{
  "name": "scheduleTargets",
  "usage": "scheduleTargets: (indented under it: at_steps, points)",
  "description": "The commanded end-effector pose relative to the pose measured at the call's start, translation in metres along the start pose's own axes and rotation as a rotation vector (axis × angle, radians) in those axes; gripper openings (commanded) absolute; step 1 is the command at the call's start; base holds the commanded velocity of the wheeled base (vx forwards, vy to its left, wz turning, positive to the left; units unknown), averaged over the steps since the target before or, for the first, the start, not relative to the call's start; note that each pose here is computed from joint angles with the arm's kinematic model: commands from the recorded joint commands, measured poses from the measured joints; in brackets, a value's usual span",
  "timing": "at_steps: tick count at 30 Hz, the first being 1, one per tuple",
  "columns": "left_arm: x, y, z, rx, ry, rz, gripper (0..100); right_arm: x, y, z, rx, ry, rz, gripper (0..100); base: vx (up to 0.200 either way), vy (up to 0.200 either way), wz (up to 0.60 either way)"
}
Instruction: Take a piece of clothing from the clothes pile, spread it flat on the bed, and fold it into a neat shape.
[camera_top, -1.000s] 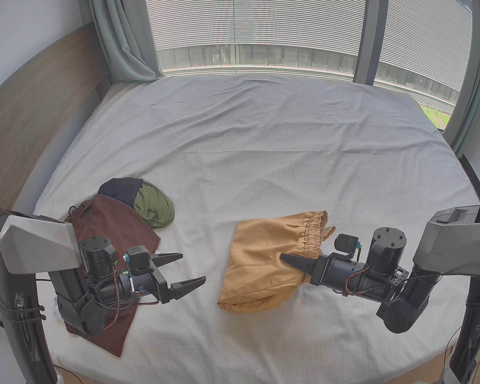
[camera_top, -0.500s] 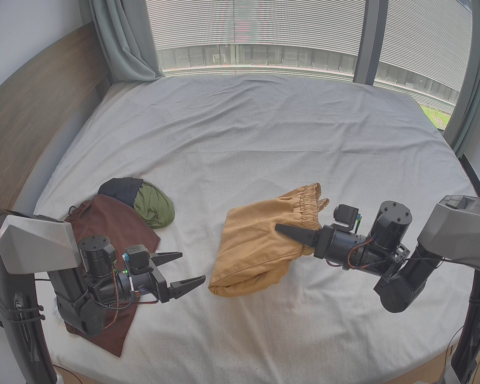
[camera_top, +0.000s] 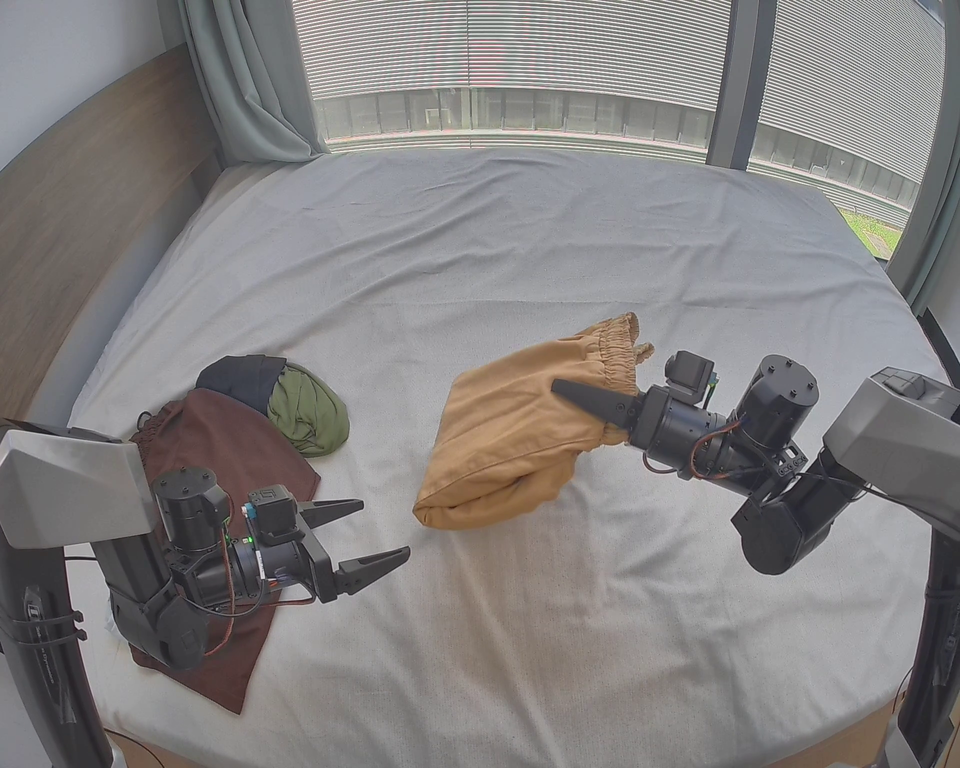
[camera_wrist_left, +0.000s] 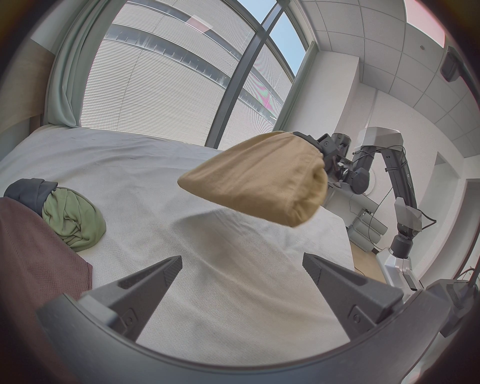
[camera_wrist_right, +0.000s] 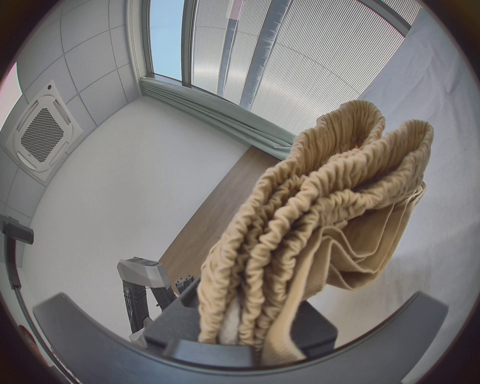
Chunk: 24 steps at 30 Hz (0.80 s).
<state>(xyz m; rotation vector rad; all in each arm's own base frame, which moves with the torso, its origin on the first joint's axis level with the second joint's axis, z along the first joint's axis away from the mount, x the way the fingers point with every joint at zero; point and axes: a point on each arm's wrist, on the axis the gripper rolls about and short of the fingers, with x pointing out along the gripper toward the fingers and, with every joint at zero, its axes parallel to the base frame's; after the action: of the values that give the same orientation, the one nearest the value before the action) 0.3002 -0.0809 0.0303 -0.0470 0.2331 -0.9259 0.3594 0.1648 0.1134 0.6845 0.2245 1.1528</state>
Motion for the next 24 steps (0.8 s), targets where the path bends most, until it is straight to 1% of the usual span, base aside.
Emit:
scheduleTargets:
  at_steps: [1,5,7,8,9,10,14,20,24]
  points:
    - [0.0,0.0,0.001,0.002,-0.002,0.001,100,0.013,-0.03,0.005,0.024,-0.026,0.014,0,0.0,0.0,0.0]
    - [-0.001,0.0,0.002,0.004,-0.005,0.001,100,0.025,-0.039,0.016,0.054,-0.06,0.05,0,0.0,0.0,0.0]
    - [0.0,0.0,0.001,0.003,-0.003,0.001,100,0.028,-0.05,0.019,0.059,-0.074,0.053,0,0.0,0.0,0.0]
    - [0.0,0.0,0.001,0.002,-0.002,0.001,100,0.03,-0.06,0.017,0.06,-0.077,0.052,0,0.0,0.0,0.0]
    - [0.0,0.0,0.001,0.002,-0.002,0.001,100,0.03,-0.06,0.017,0.059,-0.078,0.053,0,0.0,0.0,0.0]
    - [0.0,0.0,0.0,-0.001,-0.001,0.001,100,0.033,-0.074,0.01,0.063,-0.076,0.049,0,0.0,0.0,0.0]
    - [0.0,0.0,0.0,0.001,-0.001,-0.005,100,0.031,-0.094,-0.001,0.084,-0.067,0.026,0,0.0,0.0,0.0]
    - [0.0,0.0,0.0,0.001,-0.001,-0.007,100,0.03,-0.105,-0.012,0.104,-0.055,0.008,0,0.0,0.0,0.0]
    - [0.0,0.0,0.0,0.001,-0.001,-0.009,100,0.031,-0.106,-0.011,0.109,-0.052,0.004,0,0.0,0.0,0.0]
